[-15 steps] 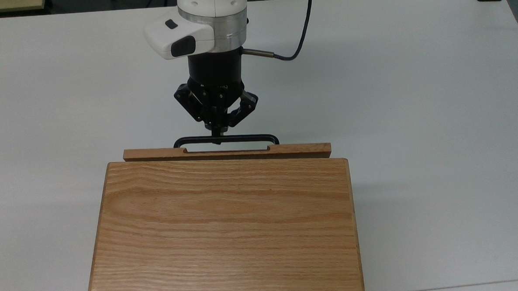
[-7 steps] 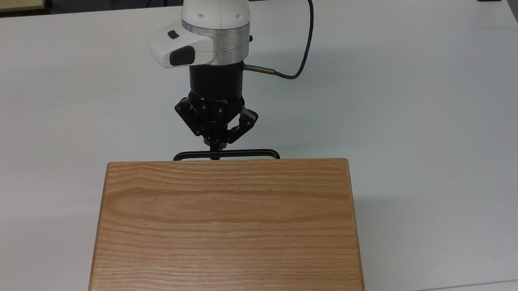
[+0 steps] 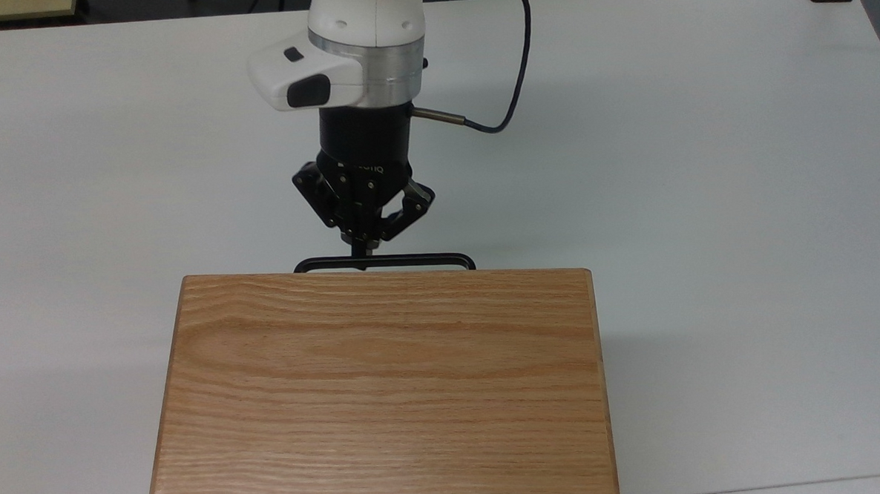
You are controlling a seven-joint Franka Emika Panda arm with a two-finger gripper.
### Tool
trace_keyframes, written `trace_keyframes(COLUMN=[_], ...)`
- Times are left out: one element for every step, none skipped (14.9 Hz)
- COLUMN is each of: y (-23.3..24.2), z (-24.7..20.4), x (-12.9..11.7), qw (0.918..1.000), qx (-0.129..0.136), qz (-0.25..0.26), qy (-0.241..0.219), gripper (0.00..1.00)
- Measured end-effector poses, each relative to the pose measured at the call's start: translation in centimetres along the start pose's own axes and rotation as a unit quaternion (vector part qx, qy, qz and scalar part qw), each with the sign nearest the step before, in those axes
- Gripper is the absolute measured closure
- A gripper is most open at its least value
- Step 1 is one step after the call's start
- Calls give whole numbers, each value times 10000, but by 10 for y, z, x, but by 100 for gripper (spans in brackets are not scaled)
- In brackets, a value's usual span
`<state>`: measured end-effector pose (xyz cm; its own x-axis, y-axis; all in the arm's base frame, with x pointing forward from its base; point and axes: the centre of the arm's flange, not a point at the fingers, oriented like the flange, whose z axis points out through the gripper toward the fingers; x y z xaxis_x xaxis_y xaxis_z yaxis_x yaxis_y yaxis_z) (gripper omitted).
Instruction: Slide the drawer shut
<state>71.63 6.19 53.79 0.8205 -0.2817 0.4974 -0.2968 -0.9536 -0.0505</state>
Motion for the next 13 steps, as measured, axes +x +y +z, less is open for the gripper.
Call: trace_keyframes(y=[3,8,13,17,21,24,27,30,33,35,38,41,44], z=[-6,-13,-22,-31,-40,-49,-58,-67,-78,-88,-99,-110,-123], x=[1,0,-3,-6,-10,-14,-18,-23,-28,-33,-38,-44,-52], qw=[10000,9997,9989,9975,9957,9934,9909,9883,9857,9835,9812,9788,9755], qx=[-54,-147,-257,-364,-454,-541,-614,-660,-654,-596,-549,-535,-545], qz=[-11,-54,-138,-236,-312,-378,-441,-491,-532,-558,-576,-601,-621], qy=[-32,-167,-355,-558,-744,-938,-1111,-1281,-1457,-1617,-1757,-1885,-2039], gripper=[100,100,100,100,100,99,97,97,91,81,71,61,44])
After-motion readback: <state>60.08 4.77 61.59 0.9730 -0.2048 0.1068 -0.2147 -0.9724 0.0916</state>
